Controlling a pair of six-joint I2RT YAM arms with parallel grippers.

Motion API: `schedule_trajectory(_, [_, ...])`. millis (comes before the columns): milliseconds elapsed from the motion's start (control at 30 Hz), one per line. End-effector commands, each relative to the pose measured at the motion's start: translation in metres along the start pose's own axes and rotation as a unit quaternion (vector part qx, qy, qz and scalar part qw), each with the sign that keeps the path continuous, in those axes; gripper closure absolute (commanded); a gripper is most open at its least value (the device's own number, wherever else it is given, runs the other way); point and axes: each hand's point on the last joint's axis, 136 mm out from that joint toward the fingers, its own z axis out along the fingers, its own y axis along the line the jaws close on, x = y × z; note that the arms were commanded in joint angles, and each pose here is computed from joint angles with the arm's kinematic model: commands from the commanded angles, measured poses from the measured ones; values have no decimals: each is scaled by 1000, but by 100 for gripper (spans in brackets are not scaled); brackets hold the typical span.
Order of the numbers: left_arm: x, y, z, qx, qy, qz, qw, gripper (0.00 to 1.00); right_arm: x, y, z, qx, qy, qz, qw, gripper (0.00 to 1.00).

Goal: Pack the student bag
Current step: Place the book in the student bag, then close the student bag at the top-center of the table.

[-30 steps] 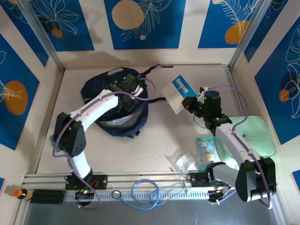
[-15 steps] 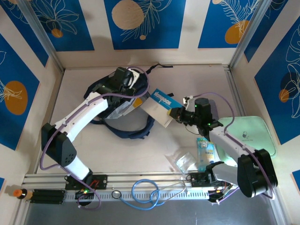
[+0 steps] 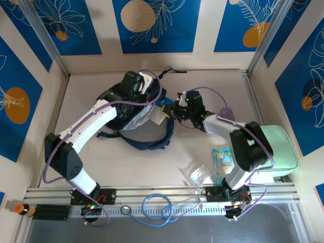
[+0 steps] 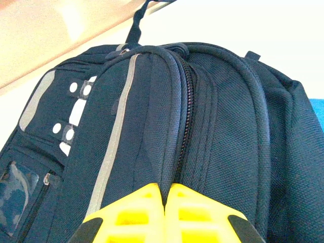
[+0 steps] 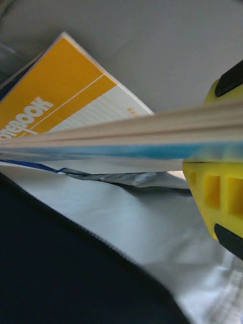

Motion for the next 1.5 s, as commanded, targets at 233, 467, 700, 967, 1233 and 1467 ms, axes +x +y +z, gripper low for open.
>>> schedule_trajectory(233, [-64, 0, -16, 8, -116, -37, 993, 100, -21, -11, 89, 29, -21, 10, 999, 100])
schedule_trajectory(467, [-65, 3, -11, 6, -117, -50, 992, 100, -23, -19, 114, 30, -19, 24, 999, 58])
schedule_trajectory(700, [-66, -1, -6, 26, -117, -59, 991, 100, -17, -19, 61, 61, -31, 41, 997, 23])
schedule_trajectory(967, [-62, -25, 15, 88, -106, -74, 988, 100, -13, -30, -8, 70, -71, 38, 994, 18])
schedule_trajectory(1233, [-44, -53, 58, 146, -48, -129, 980, 68, -19, -86, -96, 226, -172, 51, 957, 20])
schedule_trajectory(1467, [3, -17, 68, 108, 2, -225, 968, 34, -24, -98, -143, 304, -209, 2, 929, 20])
